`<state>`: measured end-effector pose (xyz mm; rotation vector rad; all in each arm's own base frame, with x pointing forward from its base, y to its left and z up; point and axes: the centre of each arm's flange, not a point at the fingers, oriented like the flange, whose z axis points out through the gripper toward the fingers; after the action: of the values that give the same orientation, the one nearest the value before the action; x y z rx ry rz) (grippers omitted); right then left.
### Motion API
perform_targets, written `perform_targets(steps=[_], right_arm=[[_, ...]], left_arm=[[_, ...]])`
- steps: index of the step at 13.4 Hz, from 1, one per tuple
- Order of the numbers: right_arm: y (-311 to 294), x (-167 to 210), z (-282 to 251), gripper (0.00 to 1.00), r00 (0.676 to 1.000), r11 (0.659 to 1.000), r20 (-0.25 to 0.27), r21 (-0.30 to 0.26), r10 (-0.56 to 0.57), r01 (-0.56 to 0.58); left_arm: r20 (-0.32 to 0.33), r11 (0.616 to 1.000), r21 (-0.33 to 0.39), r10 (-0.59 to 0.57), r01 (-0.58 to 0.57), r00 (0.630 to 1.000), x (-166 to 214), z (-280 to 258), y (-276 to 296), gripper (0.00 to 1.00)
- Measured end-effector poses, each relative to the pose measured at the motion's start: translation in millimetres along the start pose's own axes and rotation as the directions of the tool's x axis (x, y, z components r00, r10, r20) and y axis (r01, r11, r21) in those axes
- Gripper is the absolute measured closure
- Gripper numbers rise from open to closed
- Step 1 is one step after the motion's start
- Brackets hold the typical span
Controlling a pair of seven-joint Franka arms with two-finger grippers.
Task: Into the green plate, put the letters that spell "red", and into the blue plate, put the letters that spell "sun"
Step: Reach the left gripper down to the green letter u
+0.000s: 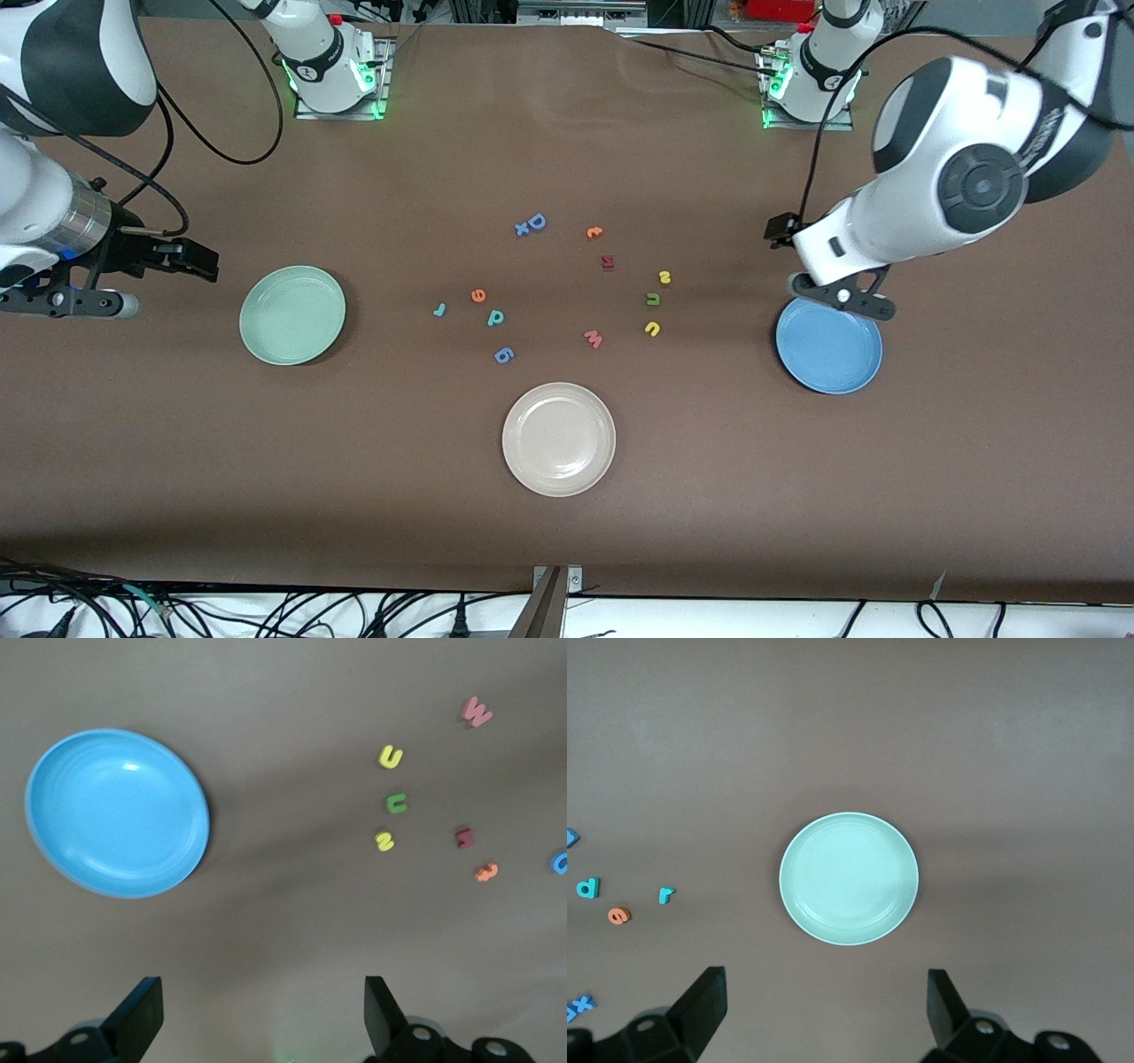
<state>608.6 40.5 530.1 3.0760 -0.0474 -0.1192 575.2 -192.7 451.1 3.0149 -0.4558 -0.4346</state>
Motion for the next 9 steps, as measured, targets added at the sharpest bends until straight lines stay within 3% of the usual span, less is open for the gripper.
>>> perform_targets(steps=[9], right_arm=[[0, -1, 1, 0.0, 1.0, 1.0, 0.01, -0.001, 0.0, 0.0]], left_arm=[[-0.018, 0.995, 0.036, -0.088, 0.088, 0.996, 52, 107, 119, 0.0]])
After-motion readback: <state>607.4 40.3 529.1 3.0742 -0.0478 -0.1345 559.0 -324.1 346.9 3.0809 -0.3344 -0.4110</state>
